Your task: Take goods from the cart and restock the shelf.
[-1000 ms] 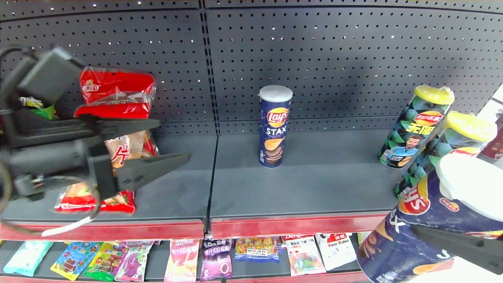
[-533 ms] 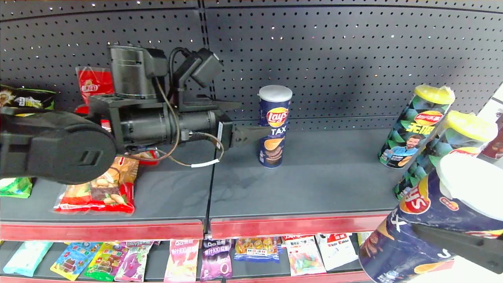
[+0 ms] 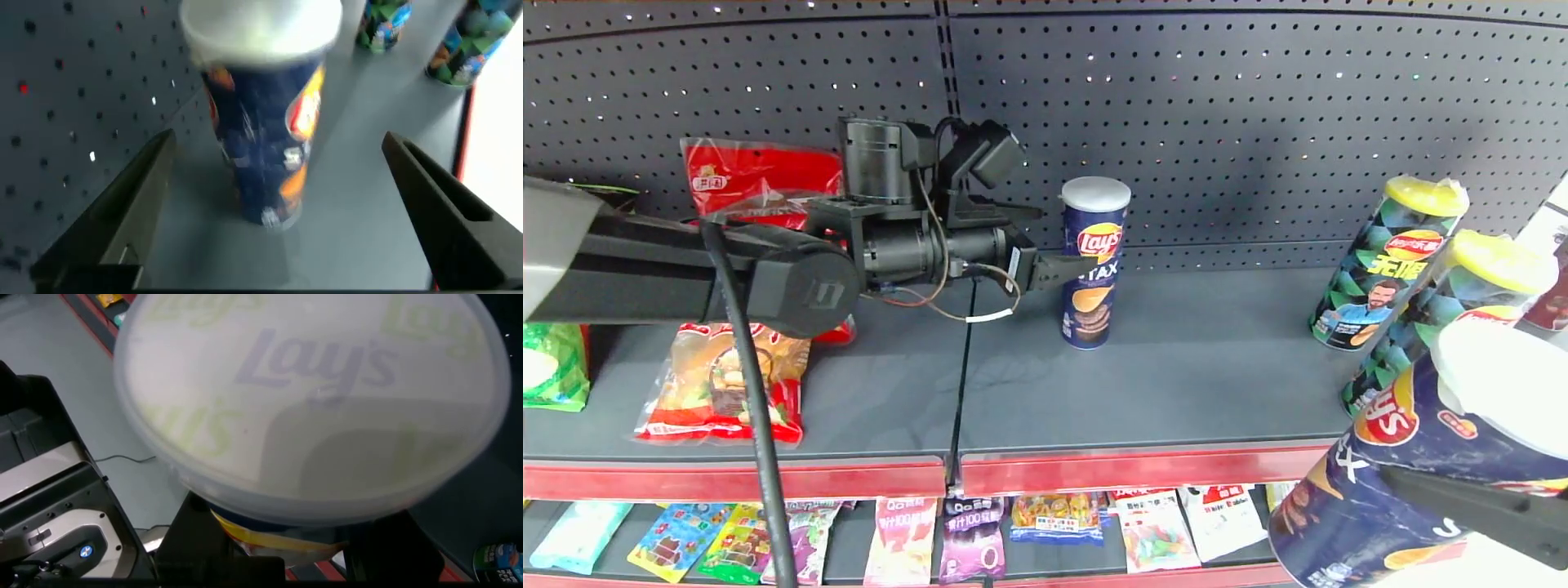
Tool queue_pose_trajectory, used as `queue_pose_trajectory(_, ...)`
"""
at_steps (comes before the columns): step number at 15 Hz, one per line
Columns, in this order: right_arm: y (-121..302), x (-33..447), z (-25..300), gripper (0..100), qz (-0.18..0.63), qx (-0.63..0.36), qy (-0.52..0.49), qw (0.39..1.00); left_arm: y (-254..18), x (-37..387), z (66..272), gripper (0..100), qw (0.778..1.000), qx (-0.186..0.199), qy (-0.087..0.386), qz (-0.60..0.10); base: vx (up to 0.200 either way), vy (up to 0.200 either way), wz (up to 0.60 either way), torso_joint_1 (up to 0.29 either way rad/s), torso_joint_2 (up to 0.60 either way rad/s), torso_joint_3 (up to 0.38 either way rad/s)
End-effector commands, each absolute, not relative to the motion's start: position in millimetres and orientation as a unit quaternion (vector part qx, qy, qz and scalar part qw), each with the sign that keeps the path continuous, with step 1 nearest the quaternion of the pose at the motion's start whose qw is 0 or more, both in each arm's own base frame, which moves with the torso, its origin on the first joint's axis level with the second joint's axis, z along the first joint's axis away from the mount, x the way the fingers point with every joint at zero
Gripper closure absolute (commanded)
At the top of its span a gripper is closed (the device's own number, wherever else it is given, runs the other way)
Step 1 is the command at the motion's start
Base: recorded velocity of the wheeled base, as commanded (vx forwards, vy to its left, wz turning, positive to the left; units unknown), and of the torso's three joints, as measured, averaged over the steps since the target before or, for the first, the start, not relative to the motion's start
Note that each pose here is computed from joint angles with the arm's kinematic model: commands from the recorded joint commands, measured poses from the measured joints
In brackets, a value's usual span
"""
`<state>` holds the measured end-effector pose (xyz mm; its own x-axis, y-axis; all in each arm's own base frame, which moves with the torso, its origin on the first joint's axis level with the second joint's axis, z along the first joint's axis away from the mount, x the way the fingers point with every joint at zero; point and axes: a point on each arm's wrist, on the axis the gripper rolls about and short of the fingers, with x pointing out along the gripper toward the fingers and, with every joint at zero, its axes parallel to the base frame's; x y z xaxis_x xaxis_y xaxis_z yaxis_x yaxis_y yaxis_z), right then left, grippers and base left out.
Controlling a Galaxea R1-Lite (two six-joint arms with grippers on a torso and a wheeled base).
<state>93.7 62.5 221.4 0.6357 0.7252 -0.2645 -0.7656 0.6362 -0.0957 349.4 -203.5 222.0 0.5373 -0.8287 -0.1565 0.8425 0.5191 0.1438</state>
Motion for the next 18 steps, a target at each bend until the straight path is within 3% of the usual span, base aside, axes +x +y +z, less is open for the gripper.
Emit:
queue_pose_trajectory(1,62.0,93.0,221.7,100,0.415,-0.100,0.099,0.899,-213.0,359.2,220.6,0,0.866,0.100,0.029,-0.490,0.000,0.000,0.00,0.000,0.00,0.000)
queue_pose_trajectory(18,60.3,92.6,222.3,100,0.404,-0.100,0.098,0.904,-243.1,394.6,208.2,0,0.864,0.100,0.011,-0.493,0.000,0.000,0.00,0.000,0.00,0.000)
